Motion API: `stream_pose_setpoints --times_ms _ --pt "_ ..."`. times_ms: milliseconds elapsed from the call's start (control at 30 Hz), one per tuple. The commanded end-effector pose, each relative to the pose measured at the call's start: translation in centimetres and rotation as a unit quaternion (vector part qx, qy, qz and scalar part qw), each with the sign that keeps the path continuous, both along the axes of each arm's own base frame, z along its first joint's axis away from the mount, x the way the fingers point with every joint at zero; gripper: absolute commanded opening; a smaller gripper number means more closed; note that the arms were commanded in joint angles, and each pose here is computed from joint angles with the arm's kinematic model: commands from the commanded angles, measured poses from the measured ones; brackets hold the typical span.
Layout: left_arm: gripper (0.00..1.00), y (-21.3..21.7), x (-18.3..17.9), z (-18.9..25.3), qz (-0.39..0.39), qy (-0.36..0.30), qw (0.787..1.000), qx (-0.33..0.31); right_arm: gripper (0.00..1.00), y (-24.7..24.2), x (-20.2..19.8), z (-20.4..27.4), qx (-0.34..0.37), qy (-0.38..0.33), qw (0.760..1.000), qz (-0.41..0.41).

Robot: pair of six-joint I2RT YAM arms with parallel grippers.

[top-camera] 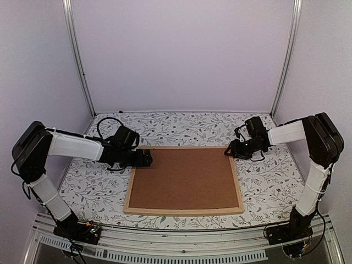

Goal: Put the photo into the frame

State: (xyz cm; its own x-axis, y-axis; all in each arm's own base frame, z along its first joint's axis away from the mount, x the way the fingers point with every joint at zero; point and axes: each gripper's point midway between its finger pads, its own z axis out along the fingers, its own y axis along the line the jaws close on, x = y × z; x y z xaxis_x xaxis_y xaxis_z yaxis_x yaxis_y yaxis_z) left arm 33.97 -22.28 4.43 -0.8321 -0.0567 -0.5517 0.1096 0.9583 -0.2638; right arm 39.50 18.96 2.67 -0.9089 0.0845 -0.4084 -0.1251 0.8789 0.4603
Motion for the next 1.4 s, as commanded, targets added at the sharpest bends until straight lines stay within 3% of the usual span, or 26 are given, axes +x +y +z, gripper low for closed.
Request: stream_pose_setpoints --times_ms 0,200,767,1167,1367 --pt "0.97 0.3 -1.3 -2.4 0.004 0.034 0.999 -0.013 0.49 -0.7 -3.4 -3.1 -0.031 0.056 0.998 0.006" --pt "0.96 0.3 -2.0 -3.1 0.007 0.044 0.999 -0.021 0.4 -0.9 -4.6 -4.4 -0.068 0.064 0.996 0.004" --pt "0.94 -0.7 -3.2 -4.5 0.008 0.054 0.998 -0.008 0.39 1.3 -10.0 -7.6 -0.147 0.088 0.984 0.046" --pt "0.93 -1.4 -3.8 -5.3 0.007 0.06 0.998 0.003 0.46 3.4 -13.5 -10.6 -0.18 0.119 0.972 0.091" --pt "0.94 -0.8 -3.2 -4.3 0.014 0.049 0.998 0.022 0.56 2.7 -11.5 -7.2 -0.187 0.084 0.976 0.074"
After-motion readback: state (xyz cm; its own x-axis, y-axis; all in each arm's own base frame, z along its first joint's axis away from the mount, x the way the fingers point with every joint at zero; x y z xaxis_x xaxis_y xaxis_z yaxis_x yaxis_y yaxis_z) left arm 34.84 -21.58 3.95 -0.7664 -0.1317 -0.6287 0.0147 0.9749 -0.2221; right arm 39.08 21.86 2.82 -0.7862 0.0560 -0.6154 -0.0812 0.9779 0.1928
